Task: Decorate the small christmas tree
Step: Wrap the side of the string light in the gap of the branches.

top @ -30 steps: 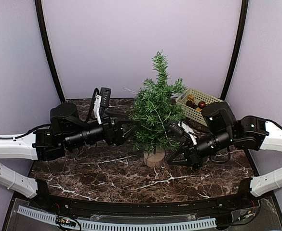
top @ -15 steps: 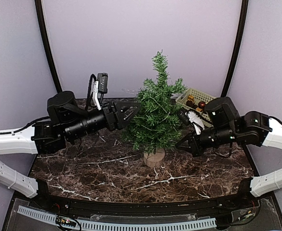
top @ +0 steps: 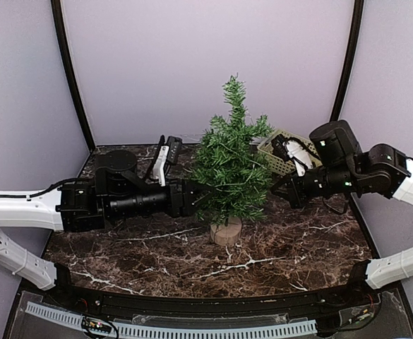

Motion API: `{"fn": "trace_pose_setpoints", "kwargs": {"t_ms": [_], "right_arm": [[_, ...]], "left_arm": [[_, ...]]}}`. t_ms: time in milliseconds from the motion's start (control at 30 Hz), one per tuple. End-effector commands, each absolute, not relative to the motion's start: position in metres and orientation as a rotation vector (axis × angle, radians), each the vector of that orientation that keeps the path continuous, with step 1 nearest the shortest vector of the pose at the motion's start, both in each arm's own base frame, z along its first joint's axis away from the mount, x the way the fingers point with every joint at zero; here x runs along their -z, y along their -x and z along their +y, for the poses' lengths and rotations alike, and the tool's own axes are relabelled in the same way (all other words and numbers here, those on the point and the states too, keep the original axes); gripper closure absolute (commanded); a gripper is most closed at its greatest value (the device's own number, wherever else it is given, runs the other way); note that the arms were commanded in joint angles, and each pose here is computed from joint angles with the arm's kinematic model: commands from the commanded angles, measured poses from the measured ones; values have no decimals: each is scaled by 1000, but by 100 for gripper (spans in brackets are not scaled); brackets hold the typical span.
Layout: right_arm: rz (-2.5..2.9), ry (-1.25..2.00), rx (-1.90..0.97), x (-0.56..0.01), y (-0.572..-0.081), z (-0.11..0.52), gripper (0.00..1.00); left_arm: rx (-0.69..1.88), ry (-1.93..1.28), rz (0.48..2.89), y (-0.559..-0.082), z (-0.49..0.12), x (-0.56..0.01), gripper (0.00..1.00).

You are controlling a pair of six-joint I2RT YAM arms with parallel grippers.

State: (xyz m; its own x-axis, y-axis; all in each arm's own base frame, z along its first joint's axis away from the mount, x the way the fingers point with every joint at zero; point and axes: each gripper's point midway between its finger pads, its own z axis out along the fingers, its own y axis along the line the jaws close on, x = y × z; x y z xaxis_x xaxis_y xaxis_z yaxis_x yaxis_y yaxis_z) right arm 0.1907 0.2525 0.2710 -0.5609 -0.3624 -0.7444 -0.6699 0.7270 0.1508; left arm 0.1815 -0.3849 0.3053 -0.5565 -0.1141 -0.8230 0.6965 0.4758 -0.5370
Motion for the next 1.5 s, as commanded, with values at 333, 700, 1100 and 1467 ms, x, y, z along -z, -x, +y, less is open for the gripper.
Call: {"fn": "trace_pose_setpoints", "kwargs": {"t_ms": [333,700,1100,1467], "right_arm": [[2129,832,-487,-271,-229,266,100],[2145,879,-614,-242,-231,283,100],[2152,818,-685,-247,-205,260,56],[2124,687,-681,-260,-183,218,2]], "left_arm": [[1094,-419,1910,-177,-358,-293,19],[1070,-409,1918,-173,-338,-291,13],[1036,-380,1884,-172,-315,-303,9],[1018,-367,1891,-166,-293,-307,4]]}}
